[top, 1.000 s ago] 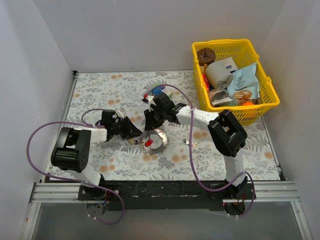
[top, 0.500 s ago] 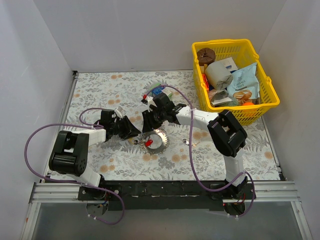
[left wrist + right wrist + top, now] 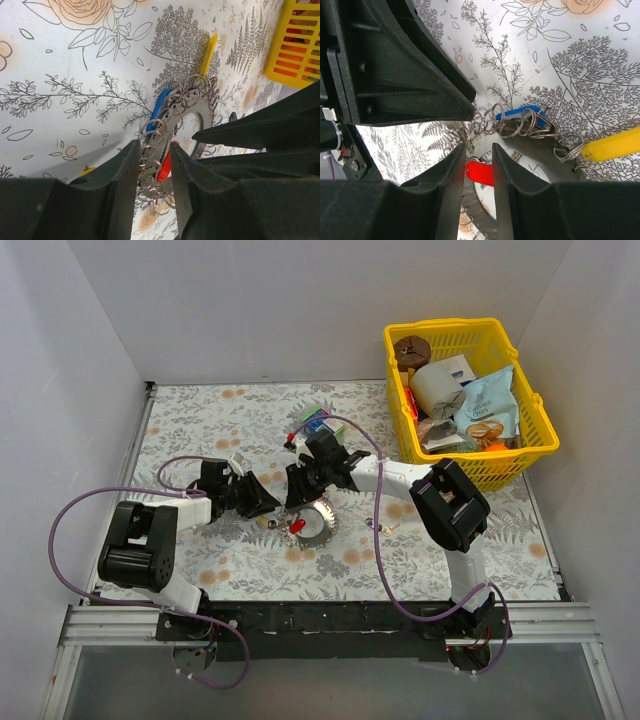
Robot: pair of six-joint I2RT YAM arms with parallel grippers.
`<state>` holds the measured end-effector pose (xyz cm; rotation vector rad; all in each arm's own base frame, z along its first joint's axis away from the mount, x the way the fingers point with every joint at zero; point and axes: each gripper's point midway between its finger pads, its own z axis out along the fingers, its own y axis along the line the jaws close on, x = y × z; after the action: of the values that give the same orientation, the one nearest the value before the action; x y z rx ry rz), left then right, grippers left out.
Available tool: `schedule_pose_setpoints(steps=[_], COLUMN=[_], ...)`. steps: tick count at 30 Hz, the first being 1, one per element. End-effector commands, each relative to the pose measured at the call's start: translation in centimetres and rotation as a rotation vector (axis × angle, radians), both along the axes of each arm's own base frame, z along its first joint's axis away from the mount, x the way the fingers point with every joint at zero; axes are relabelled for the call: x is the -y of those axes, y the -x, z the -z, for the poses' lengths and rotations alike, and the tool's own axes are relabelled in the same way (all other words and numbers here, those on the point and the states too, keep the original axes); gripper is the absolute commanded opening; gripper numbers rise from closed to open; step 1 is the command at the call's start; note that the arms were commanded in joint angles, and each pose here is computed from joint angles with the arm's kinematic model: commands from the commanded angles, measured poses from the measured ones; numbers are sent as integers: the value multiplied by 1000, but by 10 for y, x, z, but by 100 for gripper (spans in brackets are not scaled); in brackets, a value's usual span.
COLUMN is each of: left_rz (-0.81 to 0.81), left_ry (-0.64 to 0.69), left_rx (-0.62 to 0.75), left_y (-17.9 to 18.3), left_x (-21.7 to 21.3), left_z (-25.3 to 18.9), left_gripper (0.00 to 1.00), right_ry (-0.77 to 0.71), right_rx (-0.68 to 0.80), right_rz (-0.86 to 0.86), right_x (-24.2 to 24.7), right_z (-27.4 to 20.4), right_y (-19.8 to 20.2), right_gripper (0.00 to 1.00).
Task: Put the keys on the keyring
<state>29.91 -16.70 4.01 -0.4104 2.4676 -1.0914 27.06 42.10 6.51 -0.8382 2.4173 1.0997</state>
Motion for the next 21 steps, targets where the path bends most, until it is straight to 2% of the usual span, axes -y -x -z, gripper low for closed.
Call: schedule_pose_setpoints(steps=[1,8,12,15,18,21], left_rz=[-7,-2,2,9,44,65], left_ry=[5,-45,-51,-70,-79,-96], left_rx=[21,86,79,85,35,-13], left_y=[-2,1,18,29,48,69], left_x=[-2,-9,-9,-6,4,17], left_z=[-5,-26,-31,-37,-30,-22], left_gripper=[30,29,26,16,7,0], right_ry=[26,129,189,244,287,304], right_rx=[32,105,122,127,124,121], right_rz=[40,142,202,235,244,238], right_x=[6,48,74,88,97,101], right_z=[3,4,9,16,24,27], right_y=[-13,-46,-62,-68,-70,-67], right_gripper=[35,33,32,31,30,24])
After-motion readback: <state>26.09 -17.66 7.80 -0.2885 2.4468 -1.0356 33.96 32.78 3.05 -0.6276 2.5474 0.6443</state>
